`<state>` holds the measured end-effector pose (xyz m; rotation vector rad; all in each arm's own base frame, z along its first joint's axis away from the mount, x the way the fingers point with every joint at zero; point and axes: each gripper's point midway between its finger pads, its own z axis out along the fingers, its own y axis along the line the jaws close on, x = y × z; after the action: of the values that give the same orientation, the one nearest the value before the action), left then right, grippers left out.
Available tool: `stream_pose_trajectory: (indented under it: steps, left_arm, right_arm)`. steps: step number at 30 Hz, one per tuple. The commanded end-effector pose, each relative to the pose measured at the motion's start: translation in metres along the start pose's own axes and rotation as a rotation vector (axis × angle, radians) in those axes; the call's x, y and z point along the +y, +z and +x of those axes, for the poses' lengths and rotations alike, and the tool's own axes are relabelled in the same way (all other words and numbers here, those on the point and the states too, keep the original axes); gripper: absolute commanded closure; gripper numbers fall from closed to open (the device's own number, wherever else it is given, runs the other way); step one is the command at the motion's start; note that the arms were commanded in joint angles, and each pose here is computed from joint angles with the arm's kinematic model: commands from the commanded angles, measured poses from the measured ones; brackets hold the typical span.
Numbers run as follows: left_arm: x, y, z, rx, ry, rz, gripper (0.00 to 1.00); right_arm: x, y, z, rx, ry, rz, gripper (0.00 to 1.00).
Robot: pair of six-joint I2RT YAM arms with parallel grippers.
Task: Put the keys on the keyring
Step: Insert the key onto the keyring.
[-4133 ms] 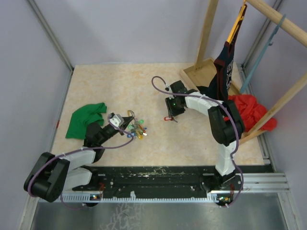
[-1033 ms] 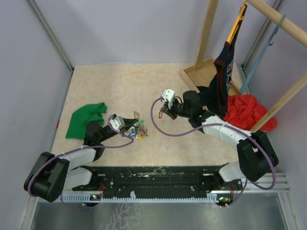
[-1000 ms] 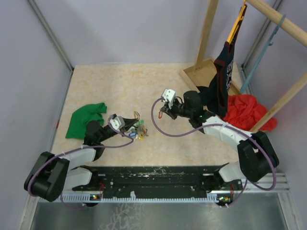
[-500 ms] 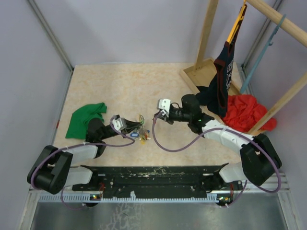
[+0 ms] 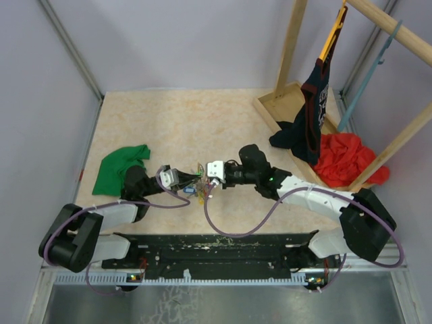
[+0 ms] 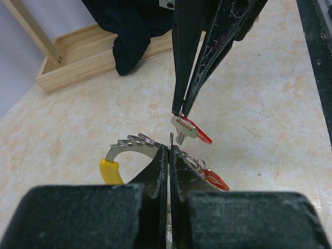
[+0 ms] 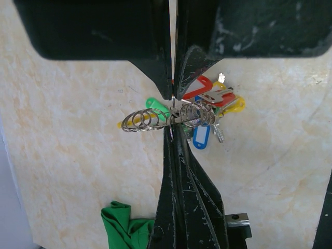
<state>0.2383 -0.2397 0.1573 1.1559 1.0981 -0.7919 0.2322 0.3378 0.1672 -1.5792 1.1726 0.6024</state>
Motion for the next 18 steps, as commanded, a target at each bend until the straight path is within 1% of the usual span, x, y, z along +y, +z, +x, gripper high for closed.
stream_pose_trajectory:
  steps: [1,10,18]
  left_arm:
    - [0.006,0.003,-0.011,-0.016,0.066,0.018,1.00]
    - [0.003,0.003,-0.012,-0.018,0.086,0.045,1.00]
    - [-0.002,0.004,-0.014,-0.030,0.096,0.072,1.00]
  right_arm:
    - [-0.016,-0.003,-0.024,-0.021,-0.100,0.071,1.00]
    - [-0.012,0.004,-0.023,0.006,-0.113,0.044,1.00]
    - [-0.010,0.010,-0.026,-0.001,-0.117,0.038,1.00]
